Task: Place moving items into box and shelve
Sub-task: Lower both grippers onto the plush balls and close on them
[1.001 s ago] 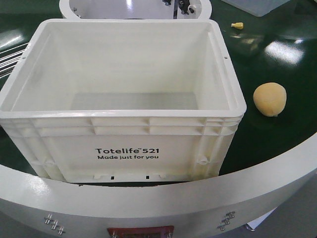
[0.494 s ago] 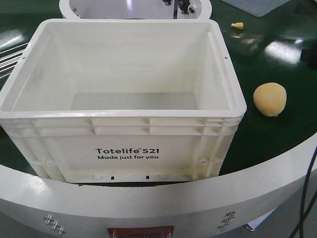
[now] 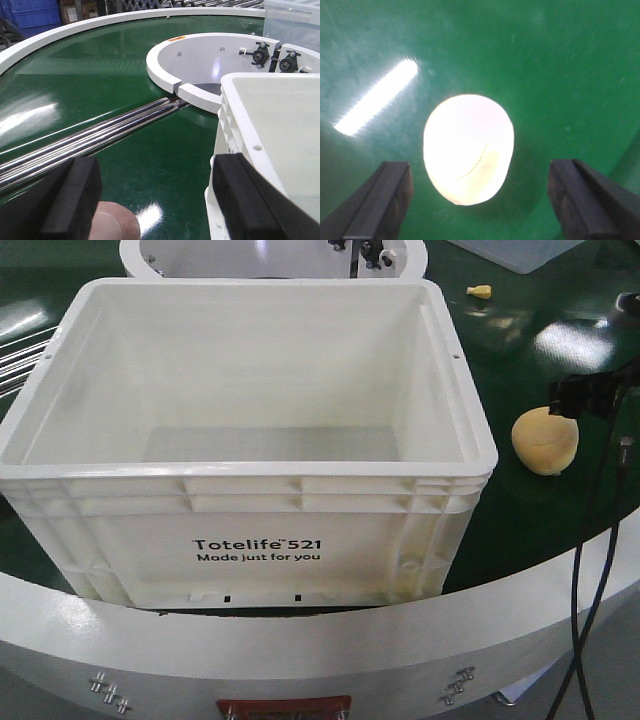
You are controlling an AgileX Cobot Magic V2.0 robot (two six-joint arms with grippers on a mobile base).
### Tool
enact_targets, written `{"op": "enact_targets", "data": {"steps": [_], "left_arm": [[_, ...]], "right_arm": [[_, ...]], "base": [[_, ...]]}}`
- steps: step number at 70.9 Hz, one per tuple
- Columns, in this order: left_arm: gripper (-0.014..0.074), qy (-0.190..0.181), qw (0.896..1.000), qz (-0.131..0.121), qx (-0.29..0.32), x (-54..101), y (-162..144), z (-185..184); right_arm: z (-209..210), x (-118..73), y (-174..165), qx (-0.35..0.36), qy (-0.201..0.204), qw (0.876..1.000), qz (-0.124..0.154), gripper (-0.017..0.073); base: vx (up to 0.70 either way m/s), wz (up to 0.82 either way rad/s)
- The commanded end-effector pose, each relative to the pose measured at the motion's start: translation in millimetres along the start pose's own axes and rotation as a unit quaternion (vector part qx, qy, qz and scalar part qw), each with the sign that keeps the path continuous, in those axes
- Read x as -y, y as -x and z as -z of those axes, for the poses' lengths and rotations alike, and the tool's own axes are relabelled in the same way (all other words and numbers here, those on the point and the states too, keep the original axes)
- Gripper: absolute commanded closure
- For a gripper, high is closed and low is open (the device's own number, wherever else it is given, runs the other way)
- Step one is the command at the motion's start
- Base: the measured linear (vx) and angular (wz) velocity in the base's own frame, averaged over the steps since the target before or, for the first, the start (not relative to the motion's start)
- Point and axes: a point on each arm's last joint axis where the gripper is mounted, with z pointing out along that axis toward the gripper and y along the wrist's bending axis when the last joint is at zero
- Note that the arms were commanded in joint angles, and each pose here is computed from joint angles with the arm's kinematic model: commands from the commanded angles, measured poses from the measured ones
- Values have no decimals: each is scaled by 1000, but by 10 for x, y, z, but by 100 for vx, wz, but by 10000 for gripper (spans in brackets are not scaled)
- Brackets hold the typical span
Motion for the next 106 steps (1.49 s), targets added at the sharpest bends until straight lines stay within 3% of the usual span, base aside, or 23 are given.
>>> {"op": "enact_targets", "data": {"steps": [1,36,46,55,68,106], "left_arm": [[15,3,998,5,61,-2,203,39],[15,3,998,5,61,-2,203,39],[15,3,998,5,61,-2,203,39],[15,3,998,5,61,-2,203,39],[15,3,998,5,62,-2,207,40],[15,50,997,12,56,-179,187,-54]], "right_arm": [[80,10,203,66,0,998,-1,-34],[-334,28,140,57,4,998,6,-34],[-446,37,92,43,3,999,5,5],[-526,41,51,31,4,1000,2,150],[-536,40,46,29,5,1000,-4,573],[-537,32,13,11,9,1000,8,566]], "base": [[0,0],[0,0],[0,0],[0,0],[0,0],[0,0]]}}
